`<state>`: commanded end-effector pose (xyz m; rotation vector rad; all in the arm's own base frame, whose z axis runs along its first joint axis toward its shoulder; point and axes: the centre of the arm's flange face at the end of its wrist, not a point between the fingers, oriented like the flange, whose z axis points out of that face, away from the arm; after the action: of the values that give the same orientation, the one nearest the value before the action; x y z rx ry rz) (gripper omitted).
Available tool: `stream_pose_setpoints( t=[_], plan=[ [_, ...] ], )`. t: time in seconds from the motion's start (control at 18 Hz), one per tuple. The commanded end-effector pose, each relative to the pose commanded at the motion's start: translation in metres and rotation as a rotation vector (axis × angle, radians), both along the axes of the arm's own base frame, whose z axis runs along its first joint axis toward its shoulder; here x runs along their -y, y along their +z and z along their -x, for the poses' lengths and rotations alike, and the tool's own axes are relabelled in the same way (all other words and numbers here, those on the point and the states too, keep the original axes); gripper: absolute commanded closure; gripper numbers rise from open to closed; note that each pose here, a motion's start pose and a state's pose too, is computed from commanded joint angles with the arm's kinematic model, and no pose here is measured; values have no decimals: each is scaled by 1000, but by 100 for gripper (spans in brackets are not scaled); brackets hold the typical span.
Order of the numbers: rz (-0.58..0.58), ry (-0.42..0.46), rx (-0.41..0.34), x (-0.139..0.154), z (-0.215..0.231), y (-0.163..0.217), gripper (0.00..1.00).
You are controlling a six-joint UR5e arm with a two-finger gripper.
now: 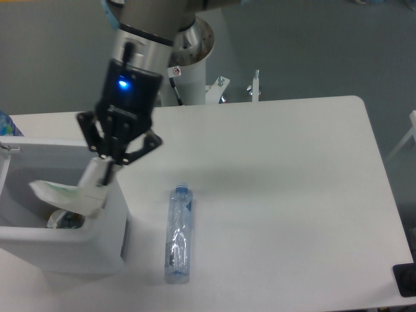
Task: Place the trash in the trash can
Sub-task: 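Lift the wrapper and carry it over the white trash bin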
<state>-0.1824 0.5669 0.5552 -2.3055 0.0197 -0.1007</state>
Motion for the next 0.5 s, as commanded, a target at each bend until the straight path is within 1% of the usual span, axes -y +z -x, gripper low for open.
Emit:
stream_pose_setpoints(
  t=[0.06,0.11,0.17,0.22,0.28,0.5],
  plan=[
    [7,-15,4,-2,-7,-5,80],
    [17,-28,6,-3,-13,-12,73],
    [24,-37,5,-2,-17,-17,60],
    [25,-42,0,-1,-19,-17,32],
    [25,-39,-2,-1,-19,-16,0],
    [28,-25,7,2,-15,-17,0]
  ],
)
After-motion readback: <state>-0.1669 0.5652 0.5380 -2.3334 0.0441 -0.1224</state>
